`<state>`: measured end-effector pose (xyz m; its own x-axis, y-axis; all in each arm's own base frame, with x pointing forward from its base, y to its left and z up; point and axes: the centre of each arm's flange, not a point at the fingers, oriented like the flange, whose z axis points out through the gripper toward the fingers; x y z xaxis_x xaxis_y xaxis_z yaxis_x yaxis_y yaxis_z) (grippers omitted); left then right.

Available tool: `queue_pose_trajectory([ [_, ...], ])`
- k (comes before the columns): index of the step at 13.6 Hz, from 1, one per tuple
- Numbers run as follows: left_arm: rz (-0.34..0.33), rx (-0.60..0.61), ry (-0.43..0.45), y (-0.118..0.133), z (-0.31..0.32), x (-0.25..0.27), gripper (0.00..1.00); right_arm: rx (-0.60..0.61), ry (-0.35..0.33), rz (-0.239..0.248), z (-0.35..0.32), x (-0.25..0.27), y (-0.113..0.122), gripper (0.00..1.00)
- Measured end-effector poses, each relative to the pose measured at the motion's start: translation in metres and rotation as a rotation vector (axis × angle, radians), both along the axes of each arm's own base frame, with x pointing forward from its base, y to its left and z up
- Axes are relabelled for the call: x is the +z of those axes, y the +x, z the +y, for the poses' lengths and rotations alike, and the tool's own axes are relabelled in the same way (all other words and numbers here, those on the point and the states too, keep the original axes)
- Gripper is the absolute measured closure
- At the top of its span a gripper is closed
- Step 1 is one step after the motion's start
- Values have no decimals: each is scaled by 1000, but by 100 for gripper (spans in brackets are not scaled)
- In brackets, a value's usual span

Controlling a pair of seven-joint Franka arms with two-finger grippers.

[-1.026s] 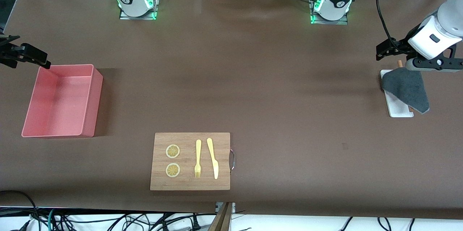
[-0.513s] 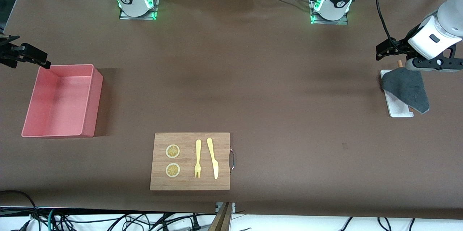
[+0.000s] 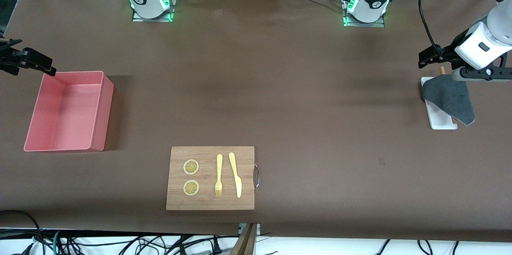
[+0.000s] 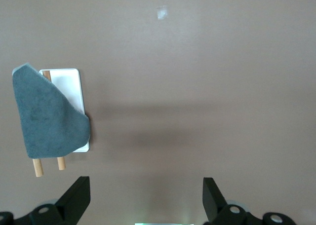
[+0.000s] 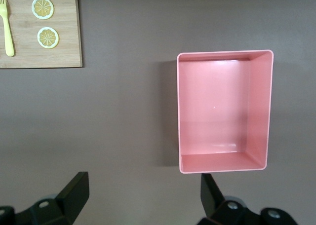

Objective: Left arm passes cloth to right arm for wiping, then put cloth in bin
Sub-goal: 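Lower the left gripper onto the grey cloth on the white holder and grasp it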

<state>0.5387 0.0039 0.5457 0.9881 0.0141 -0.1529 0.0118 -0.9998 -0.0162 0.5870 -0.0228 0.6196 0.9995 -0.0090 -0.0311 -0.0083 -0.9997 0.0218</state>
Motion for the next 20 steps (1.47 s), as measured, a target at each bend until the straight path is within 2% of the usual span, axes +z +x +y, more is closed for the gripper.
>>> queue_pose_trajectory([
  [4,42,81,-3,17,49,-42,0,0,0,0,0,0,0,0],
  [10,96,16,-47,52,168,-104,0,-1,0,0,0,0,0,0],
  [12,108,2,-68,55,205,-127,0,-1,0,0,0,0,0,0],
  [14,86,-31,-76,60,231,-149,0,0,0,0,0,0,0,0],
  [20,97,-86,-124,46,300,-217,0,-1,0,0,0,0,0,0],
])
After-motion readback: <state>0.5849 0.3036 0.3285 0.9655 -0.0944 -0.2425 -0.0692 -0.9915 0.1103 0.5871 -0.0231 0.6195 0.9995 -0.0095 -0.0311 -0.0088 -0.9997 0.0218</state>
